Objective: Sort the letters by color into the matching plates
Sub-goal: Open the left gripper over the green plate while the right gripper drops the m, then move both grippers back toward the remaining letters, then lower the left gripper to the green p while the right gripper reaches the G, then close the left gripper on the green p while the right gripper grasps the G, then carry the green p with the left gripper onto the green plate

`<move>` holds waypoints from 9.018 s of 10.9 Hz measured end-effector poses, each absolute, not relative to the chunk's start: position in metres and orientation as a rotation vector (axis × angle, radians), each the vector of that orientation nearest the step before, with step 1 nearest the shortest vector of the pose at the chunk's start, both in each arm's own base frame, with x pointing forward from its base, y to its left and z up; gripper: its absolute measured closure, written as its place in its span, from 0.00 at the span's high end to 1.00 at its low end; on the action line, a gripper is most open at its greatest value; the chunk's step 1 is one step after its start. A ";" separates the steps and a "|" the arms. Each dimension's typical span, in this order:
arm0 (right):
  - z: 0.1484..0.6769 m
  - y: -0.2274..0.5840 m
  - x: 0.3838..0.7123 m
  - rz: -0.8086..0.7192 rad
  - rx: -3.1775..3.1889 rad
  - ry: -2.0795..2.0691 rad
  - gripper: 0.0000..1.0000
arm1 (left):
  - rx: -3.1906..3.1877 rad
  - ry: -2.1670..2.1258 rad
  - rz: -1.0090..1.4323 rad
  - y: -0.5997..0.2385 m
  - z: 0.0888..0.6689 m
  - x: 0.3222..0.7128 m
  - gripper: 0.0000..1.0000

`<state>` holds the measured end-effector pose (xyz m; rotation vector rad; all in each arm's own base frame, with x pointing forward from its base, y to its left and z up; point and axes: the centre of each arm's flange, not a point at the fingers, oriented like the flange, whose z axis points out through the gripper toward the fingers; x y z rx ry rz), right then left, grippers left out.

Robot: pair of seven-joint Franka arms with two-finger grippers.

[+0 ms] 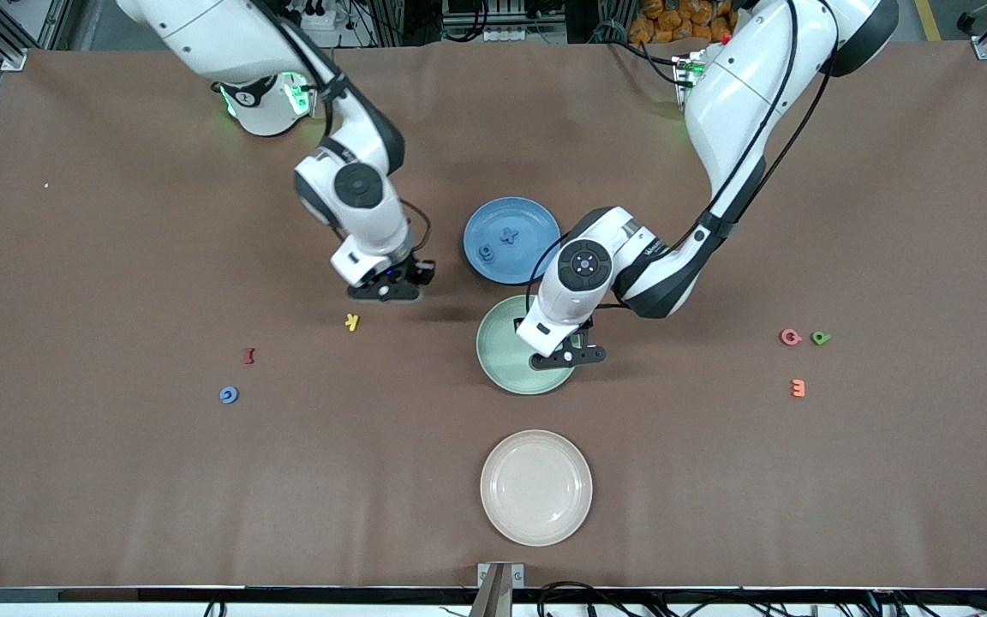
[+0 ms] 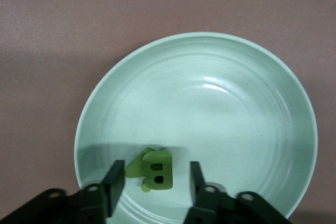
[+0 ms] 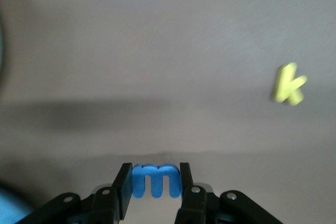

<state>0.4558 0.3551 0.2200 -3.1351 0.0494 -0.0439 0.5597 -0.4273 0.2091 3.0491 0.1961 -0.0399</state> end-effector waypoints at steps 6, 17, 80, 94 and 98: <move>0.239 0.454 0.384 -0.042 -3.095 -0.001 0.41 | 3.026 0.252 0.059 -0.411 0.242 0.588 1.00; 0.257 0.517 0.345 -0.011 -3.066 -0.060 0.94 | 3.179 -0.141 0.086 -0.166 0.331 0.667 1.00; 0.176 -0.005 0.674 -0.101 -3.142 -0.032 0.28 | 2.845 -1.292 0.054 0.104 0.189 0.576 0.28; 0.174 -0.012 0.664 -0.089 -3.153 -0.041 0.50 | 3.019 -0.809 0.074 -0.213 0.314 0.607 0.28; 0.174 -0.013 0.660 -0.107 -3.151 -0.046 0.49 | 3.010 -0.658 0.086 -0.295 0.310 0.597 0.28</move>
